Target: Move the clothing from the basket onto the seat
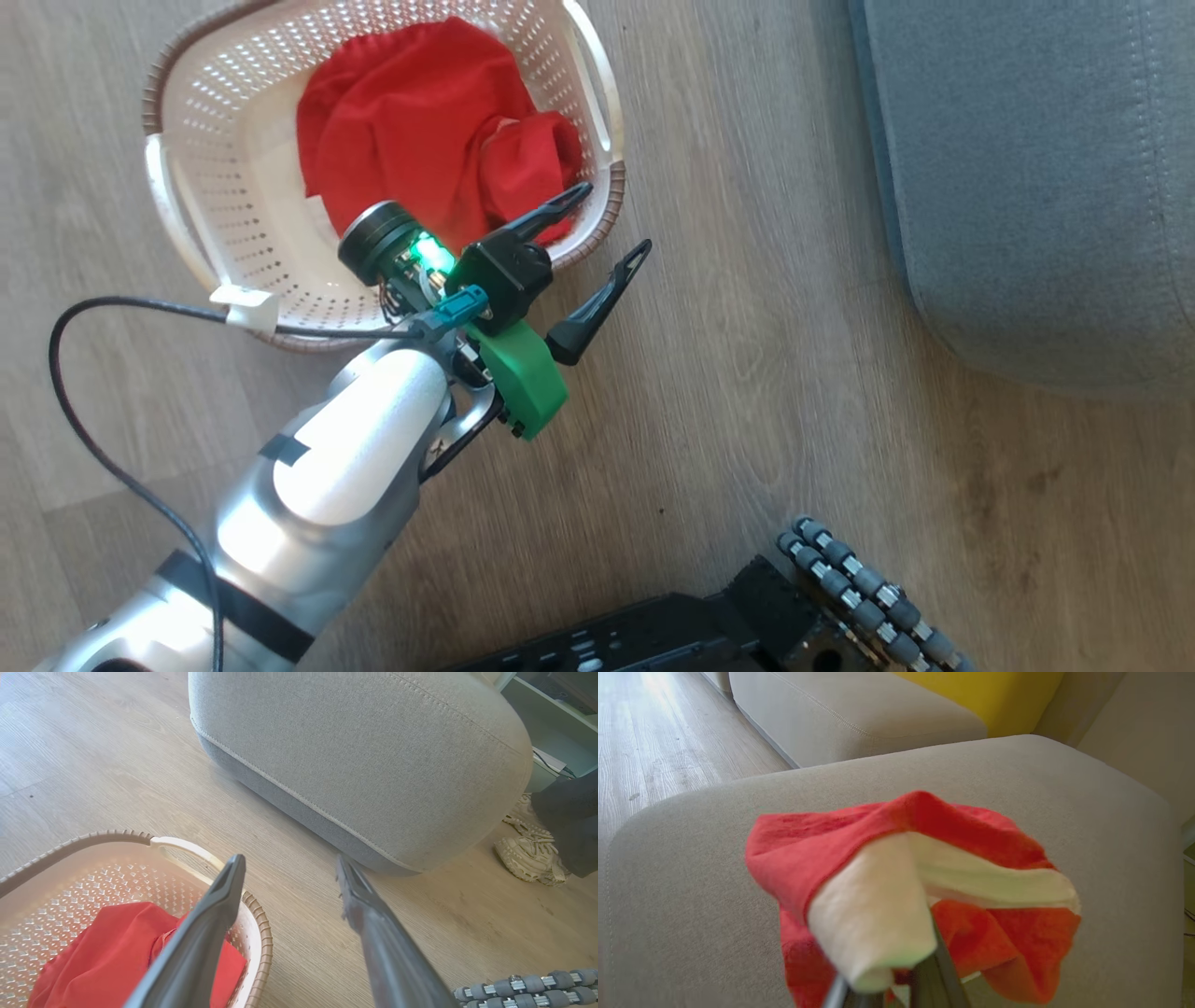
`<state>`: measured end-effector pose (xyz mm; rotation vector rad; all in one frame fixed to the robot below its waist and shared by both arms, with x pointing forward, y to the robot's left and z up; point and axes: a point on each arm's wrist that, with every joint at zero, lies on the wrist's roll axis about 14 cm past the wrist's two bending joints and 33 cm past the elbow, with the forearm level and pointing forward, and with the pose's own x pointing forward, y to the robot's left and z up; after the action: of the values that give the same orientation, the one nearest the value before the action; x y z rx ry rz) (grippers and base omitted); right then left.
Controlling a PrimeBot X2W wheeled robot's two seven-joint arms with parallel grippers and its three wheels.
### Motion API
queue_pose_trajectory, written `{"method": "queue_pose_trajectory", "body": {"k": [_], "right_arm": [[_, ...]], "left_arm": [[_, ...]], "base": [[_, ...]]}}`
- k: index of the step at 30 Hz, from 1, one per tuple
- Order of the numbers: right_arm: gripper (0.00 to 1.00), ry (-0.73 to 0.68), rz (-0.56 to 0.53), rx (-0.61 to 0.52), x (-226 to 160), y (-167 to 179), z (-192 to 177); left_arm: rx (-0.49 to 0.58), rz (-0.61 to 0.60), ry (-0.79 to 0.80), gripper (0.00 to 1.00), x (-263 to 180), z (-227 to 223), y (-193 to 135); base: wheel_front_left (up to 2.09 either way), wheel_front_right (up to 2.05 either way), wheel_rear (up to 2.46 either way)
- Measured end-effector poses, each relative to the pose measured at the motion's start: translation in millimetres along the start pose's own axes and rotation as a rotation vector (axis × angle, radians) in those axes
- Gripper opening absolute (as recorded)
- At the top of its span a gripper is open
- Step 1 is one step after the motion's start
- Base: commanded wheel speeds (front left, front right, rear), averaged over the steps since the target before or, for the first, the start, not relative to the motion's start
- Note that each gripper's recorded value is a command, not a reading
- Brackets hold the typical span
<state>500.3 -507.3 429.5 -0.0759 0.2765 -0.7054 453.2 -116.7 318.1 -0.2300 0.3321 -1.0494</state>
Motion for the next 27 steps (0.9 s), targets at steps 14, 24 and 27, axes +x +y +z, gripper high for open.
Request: {"method": "queue_pose_trajectory", "body": {"k": [14, 24, 27], "right_arm": [[1.0, 0.075, 0.21, -0.102, -57.0, 28.8, -45.3], [1.0, -0.036, 0.44, -0.037, -106.2, 81.7, -18.1], [1.0, -0.063, 0.483, -0.019, -116.6, 92.3, -9.7]], "left_arm": [[0.015, 0.116, -0.069, 1.0, -22.0, 48.1, 3.6], [0.005, 0.286, -0.131, 1.0, -66.4, 80.6, 12.8], [-0.001, 0.333, -0.143, 1.0, -80.0, 84.9, 16.5]], "base": [[0.0, 0.0, 0.0], [0.0, 0.0, 0.0], [0.0, 0.0, 0.0]]}}
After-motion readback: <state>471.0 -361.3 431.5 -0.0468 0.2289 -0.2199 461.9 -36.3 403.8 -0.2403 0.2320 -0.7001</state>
